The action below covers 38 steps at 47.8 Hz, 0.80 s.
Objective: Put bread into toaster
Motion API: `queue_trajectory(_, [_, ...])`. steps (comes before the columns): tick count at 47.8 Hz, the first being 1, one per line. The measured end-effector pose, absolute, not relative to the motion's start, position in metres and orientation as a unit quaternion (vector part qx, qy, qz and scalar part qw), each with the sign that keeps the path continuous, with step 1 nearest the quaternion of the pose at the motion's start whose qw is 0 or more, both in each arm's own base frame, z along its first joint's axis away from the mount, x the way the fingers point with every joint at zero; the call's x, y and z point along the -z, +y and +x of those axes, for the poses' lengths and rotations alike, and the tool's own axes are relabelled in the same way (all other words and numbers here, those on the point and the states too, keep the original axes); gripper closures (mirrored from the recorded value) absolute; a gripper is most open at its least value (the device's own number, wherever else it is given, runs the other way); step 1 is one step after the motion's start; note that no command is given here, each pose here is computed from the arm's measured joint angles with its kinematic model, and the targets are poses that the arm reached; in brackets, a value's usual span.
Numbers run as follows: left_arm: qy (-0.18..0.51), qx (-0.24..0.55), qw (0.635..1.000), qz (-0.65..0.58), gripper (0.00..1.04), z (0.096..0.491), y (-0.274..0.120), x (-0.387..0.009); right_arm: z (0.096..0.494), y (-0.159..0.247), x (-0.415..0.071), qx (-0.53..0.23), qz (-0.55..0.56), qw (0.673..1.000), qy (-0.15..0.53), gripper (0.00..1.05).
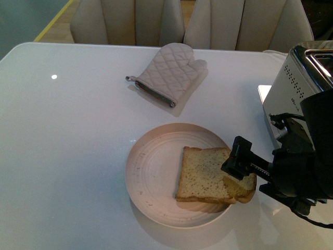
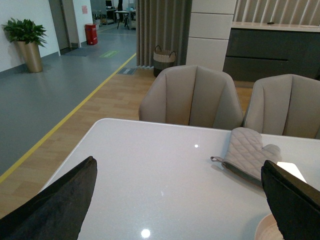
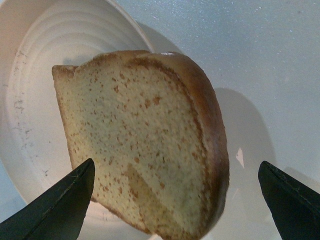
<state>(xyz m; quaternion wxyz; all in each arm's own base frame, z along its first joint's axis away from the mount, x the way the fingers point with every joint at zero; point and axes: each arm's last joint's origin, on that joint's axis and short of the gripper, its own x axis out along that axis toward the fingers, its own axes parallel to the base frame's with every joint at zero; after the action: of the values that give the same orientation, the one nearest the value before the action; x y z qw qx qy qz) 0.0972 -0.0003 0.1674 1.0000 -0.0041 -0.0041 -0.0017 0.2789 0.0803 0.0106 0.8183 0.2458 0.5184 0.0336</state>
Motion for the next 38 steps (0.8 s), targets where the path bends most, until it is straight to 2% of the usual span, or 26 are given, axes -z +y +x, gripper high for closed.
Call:
queue_trajectory(5, [-0.004,0.002,1.000,-0.004,0.07,0.097,0.000,-0.167,0.286,0.085,-0.003,-0.033,0.247,0.816,0.522,0.10])
queue_trajectory(15, [-0.004,0.002,1.000,-0.004,0.07,0.097,0.000,-0.167,0.289,0.088,0.000,-0.034,0.256,0.814,0.520,0.38])
queue_trajectory(22, [-0.004,0.002,1.000,-0.004,0.07,0.097,0.000,-0.167,0.289,0.089,-0.003,-0.041,0.279,0.811,0.512,0.69])
queue_trajectory(33, [-0.004,0.002,1.000,-0.004,0.07,0.097,0.000,-0.167,0.289,0.086,-0.020,-0.055,0.302,0.816,0.491,0.97])
queue_trajectory(38, [-0.004,0.002,1.000,-0.004,0.07,0.097,0.000,-0.167,0.291,0.084,-0.034,-0.064,0.308,0.823,0.473,1.02])
